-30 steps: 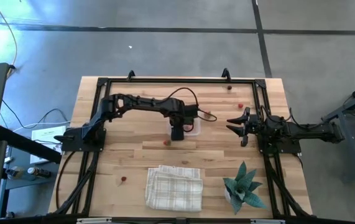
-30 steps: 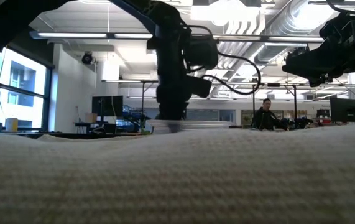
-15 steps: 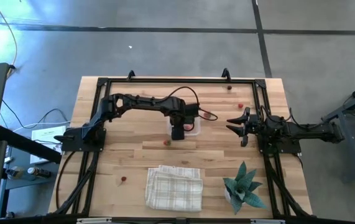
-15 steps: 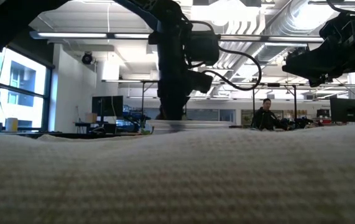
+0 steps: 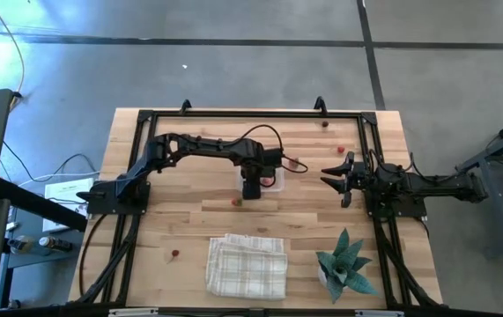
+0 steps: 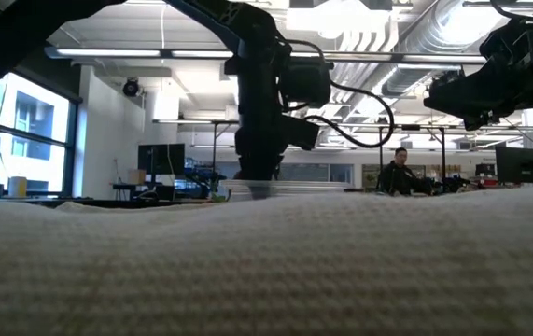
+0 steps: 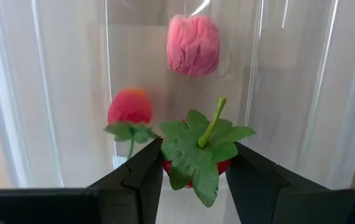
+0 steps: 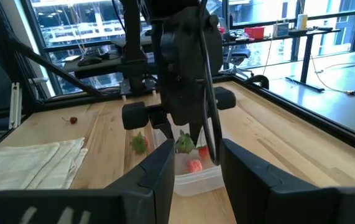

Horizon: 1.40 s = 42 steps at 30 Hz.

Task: Pick and placing Produce into tupperware
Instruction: Put the bottom left strawberry into the transparent bin

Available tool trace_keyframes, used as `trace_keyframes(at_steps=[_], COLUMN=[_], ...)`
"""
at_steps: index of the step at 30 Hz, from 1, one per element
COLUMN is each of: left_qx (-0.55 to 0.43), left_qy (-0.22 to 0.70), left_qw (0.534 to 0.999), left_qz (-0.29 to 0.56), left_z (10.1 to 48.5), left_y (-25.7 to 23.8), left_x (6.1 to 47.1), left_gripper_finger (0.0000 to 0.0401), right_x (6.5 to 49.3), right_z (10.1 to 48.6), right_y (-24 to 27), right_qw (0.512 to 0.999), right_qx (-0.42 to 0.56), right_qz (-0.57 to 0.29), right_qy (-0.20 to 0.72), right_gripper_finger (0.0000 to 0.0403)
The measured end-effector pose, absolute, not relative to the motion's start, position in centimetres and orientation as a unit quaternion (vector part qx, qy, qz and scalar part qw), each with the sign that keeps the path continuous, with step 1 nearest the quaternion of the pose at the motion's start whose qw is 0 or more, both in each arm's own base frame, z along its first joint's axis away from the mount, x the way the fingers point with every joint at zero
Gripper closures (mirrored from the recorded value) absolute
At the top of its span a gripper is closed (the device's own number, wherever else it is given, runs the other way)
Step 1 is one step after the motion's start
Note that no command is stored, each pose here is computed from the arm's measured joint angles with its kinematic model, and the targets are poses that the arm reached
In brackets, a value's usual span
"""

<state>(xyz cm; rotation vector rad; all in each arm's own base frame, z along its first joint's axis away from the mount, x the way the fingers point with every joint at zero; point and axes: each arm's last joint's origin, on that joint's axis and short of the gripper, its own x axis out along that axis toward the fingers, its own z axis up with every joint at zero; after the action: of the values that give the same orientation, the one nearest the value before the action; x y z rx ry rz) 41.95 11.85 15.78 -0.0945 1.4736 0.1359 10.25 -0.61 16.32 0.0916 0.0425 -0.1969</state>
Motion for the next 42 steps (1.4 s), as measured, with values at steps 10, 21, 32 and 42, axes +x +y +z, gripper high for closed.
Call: trace_keyframes(at_steps=[10, 21, 32, 42], left_qx=[-0.040, -0.036, -0.032, -0.048], left_qy=[0.670, 0.675, 0.686, 0.687], left_qw=[0.740, 0.736, 0.725, 0.721], left_qz=[0.046, 0.033, 0.057, 0.074], left_z=[15.8, 15.0, 14.3, 14.2], left_y=[11.8, 11.8, 11.9, 11.9], left_x=[42.0, 42.1, 42.1, 42.1], left_gripper_finger=[0.0251, 0.0251, 0.0251, 0.0251], right_x=[10.3, 10.3, 10.3, 10.3], right_z=[16.3, 16.3, 16.3, 16.3], right_y=[-0.6, -0.6, -0.6, -0.6], right_qw=[0.994, 0.994, 0.994, 0.994], right_qx=[0.046, 0.046, 0.046, 0.046], right_qz=[-0.098, -0.098, -0.098, -0.098], right_qy=[0.021, 0.021, 0.021, 0.021], right_gripper_finger=[0.0286, 0.0286, 0.0286, 0.0286])
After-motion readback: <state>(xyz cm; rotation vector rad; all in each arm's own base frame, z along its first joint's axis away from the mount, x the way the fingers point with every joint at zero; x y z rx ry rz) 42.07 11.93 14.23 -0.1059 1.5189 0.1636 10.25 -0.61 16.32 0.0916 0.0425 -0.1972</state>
